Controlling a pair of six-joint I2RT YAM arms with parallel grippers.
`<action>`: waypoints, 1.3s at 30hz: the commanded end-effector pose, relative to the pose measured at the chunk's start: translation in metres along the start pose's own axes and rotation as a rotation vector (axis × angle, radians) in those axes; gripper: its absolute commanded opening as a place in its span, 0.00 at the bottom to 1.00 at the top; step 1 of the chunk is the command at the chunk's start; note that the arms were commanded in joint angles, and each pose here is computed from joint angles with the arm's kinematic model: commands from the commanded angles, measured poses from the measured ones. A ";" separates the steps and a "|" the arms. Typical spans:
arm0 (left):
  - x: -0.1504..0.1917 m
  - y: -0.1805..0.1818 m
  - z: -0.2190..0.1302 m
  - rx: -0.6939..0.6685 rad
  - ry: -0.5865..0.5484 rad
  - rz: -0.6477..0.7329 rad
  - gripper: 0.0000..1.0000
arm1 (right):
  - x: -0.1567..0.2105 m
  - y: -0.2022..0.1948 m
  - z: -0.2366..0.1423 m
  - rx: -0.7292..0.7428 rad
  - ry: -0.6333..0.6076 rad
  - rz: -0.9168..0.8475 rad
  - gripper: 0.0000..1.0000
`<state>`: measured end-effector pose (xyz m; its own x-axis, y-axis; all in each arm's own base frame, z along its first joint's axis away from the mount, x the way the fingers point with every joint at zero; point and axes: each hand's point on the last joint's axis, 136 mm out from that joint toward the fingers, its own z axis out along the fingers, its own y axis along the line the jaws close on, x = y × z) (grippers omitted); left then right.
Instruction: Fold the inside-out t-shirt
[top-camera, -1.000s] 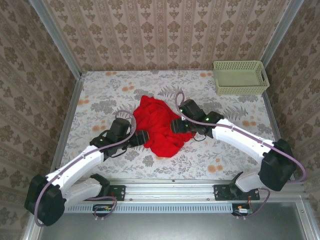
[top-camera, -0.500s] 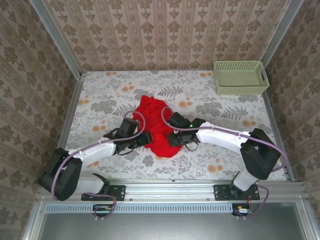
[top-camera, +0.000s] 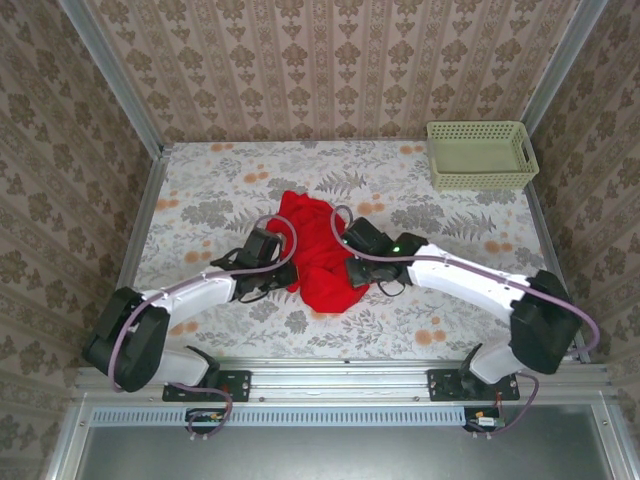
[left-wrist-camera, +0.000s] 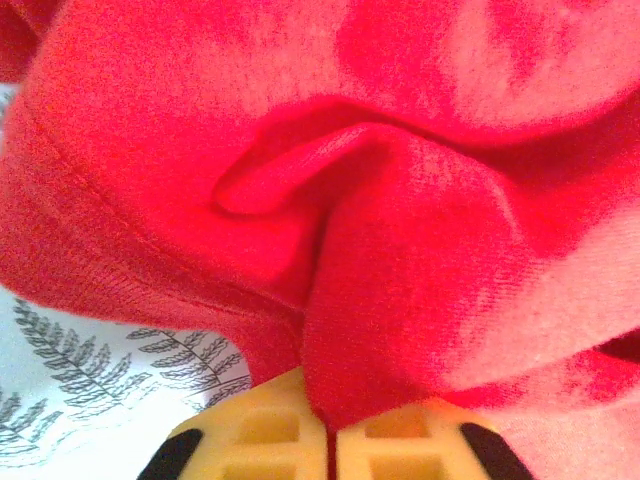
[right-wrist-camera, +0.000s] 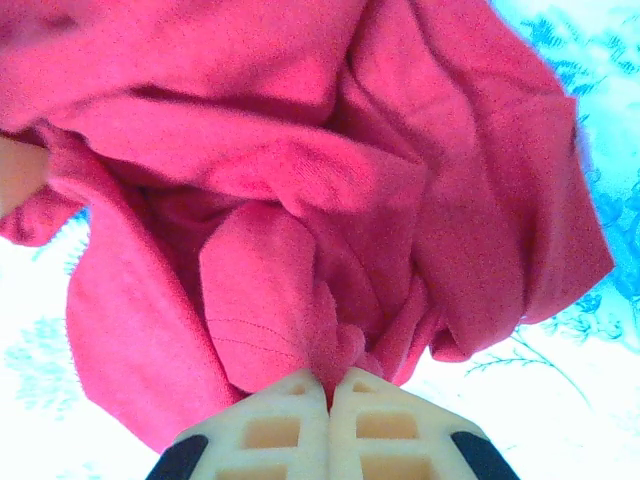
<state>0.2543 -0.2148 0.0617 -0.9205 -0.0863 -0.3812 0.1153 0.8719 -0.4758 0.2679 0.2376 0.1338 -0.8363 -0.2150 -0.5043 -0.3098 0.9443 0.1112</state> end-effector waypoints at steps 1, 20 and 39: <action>-0.012 0.001 -0.015 -0.039 -0.029 0.066 0.02 | -0.002 -0.013 -0.013 0.019 -0.023 0.016 0.00; -0.022 -0.014 -0.029 0.024 -0.051 0.119 0.00 | 0.001 -0.071 -0.011 0.092 -0.036 0.097 0.47; -0.019 -0.007 -0.027 0.000 -0.049 0.115 0.02 | 0.018 -0.050 0.038 0.243 0.113 -0.205 0.50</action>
<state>0.2599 -0.2052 0.0899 -0.8883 -0.0265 -0.4585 0.1997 0.8767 -0.4376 0.2784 0.2060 0.0878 -0.8216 -0.3890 -0.4167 -0.3764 0.9192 -0.1161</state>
